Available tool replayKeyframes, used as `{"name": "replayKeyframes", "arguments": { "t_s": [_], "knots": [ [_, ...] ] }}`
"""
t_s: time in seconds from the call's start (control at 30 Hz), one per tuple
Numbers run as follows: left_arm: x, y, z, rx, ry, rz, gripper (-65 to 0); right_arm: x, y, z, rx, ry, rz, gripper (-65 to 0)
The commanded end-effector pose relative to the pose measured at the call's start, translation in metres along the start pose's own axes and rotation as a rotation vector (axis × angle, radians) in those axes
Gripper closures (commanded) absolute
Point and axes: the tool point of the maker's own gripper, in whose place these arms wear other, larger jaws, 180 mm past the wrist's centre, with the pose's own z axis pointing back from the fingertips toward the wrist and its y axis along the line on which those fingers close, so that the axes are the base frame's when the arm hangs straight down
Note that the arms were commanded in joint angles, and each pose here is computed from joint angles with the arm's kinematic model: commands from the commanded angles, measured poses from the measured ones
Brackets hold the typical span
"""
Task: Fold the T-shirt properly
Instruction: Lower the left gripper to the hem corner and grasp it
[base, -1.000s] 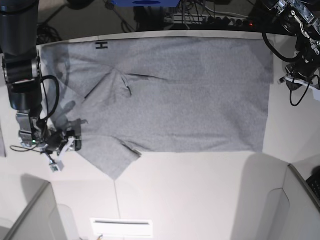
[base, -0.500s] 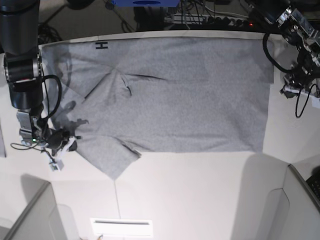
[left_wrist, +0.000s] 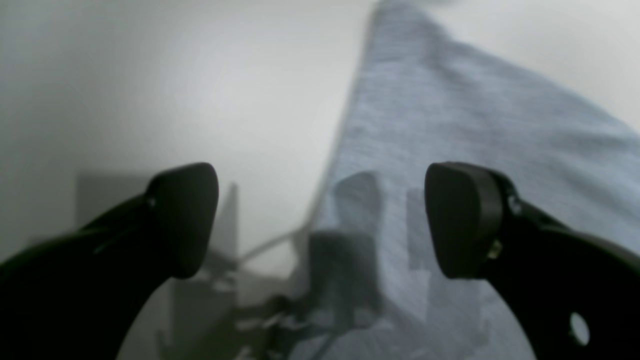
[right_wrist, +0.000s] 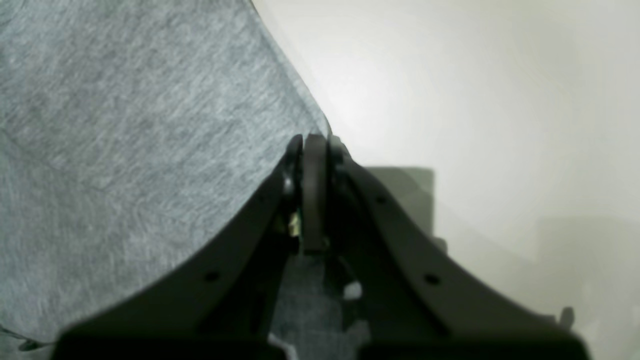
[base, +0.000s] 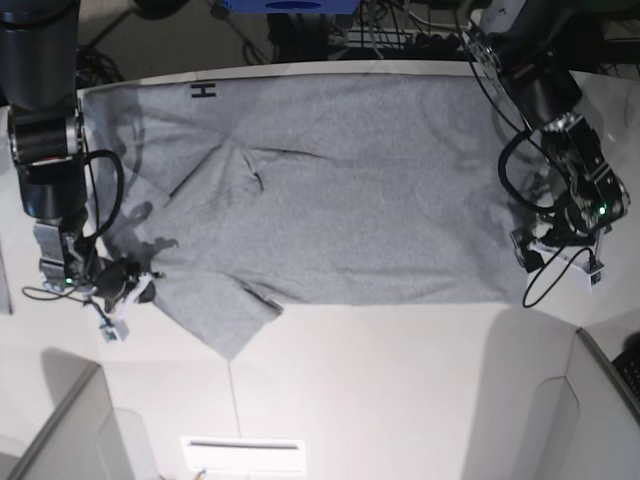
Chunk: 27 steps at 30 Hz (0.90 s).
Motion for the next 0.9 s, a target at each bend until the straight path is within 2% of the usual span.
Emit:
{"name": "replayKeyframes", "arguments": {
  "t_s": [0.0, 0.17, 0.43, 0.53, 0.87],
  "knots": [
    [0.037, 0.003, 0.004, 0.001, -0.086, 0.0, -63.2, -0.001, -0.006, 0.004, -0.015, 0.039, 0.021, 0.0],
    [0.054, -0.016, -0.029, -0.043, -0.065, -0.043, -63.2, 0.001, -0.006, 0.004, -0.016, 0.036, 0.021, 0.0],
    [0.07, -0.042, -0.056, -0.089, -0.094, -0.054, -63.2, 0.001, -0.006, 0.004, -0.017, 0.036, 0.021, 0.0],
    [0.068, -0.052, -0.066, -0.102, -0.071, -0.067, -63.2, 0.001, -0.006, 0.004, -0.017, 0.036, 0.021, 0.0],
    [0.058, -0.064, -0.078, -0.109, -0.028, -0.118, -62.4, 0.002, -0.007, 0.005, -0.019, 0.034, 0.021, 0.0]
  ]
}}
